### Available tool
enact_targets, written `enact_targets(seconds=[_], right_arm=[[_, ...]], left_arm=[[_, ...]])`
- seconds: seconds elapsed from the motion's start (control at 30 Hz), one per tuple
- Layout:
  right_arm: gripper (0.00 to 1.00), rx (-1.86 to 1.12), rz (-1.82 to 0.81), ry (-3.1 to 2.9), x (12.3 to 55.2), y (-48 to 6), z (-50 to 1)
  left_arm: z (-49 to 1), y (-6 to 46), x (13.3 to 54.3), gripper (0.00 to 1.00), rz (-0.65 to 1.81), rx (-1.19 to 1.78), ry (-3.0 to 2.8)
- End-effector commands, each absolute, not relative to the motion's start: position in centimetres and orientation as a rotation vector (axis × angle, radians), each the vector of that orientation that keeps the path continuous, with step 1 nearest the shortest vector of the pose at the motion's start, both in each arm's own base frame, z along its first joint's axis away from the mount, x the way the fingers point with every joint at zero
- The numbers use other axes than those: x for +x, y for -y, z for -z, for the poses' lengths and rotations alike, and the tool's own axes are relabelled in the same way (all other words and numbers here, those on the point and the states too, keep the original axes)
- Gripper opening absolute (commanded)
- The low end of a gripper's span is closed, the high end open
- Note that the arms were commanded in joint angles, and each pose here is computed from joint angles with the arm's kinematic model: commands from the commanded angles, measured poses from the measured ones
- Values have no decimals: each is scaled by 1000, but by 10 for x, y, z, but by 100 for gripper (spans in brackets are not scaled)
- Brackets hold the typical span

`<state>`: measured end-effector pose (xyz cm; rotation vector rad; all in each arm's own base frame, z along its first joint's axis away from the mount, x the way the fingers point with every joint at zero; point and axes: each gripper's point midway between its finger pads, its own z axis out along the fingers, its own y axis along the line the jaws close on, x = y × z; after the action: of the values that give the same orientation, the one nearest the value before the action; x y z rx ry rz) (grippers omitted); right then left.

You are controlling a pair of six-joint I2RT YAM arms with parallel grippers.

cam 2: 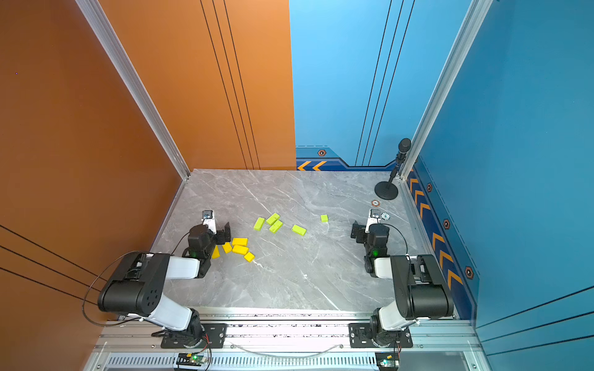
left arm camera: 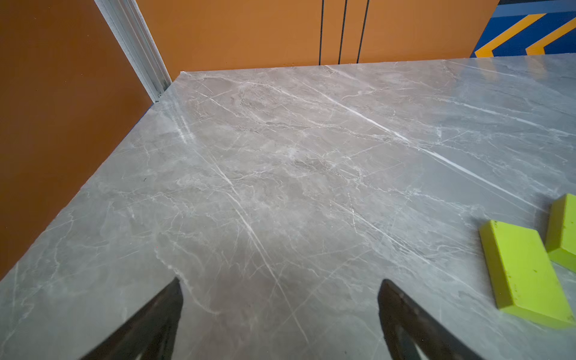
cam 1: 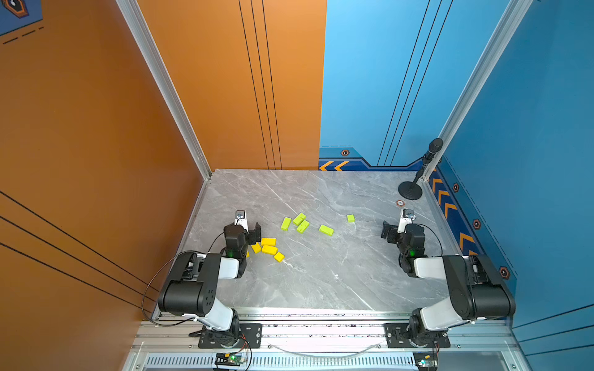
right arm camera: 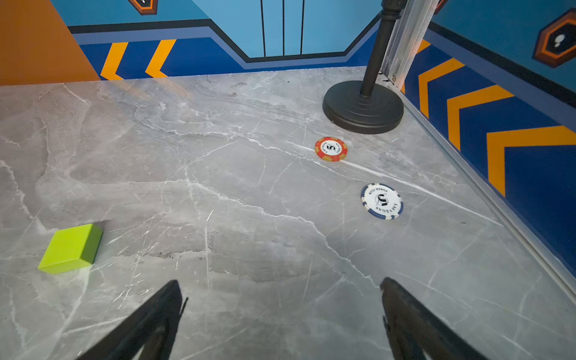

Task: Assemble the letter v with building blocks
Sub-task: Pick up the building block from the center of the board.

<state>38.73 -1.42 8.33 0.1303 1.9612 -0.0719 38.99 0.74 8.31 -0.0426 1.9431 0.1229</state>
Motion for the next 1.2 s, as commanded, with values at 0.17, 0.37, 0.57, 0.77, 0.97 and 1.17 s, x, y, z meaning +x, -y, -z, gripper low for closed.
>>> enact_targets(seconds=[0.17,0.37,0.57,0.77,0.97,1.17], right_arm=[[100,126,100,-1937,394,16,-90],[100,126,99,-1936,394,16,-90],[99,126,100,-1936,394,16,-91],[100,125,99,-1935,394,16,-91],[100,126,100,-1936,394,16,-91],[100,245,193,-1932,389,36,-122]], left_arm=[[-89,-9,396,98,-120,-37,-1922],[-90,-9,397,98,-116,-39,-1921],[-89,-10,396,98,-114,-41,-1922],[-89,-9,397,98,-114,-40,-1923],[-89,-11,395,98,-130,-55,-1925],[-114,-29,386,98,-238,-164,-1889]])
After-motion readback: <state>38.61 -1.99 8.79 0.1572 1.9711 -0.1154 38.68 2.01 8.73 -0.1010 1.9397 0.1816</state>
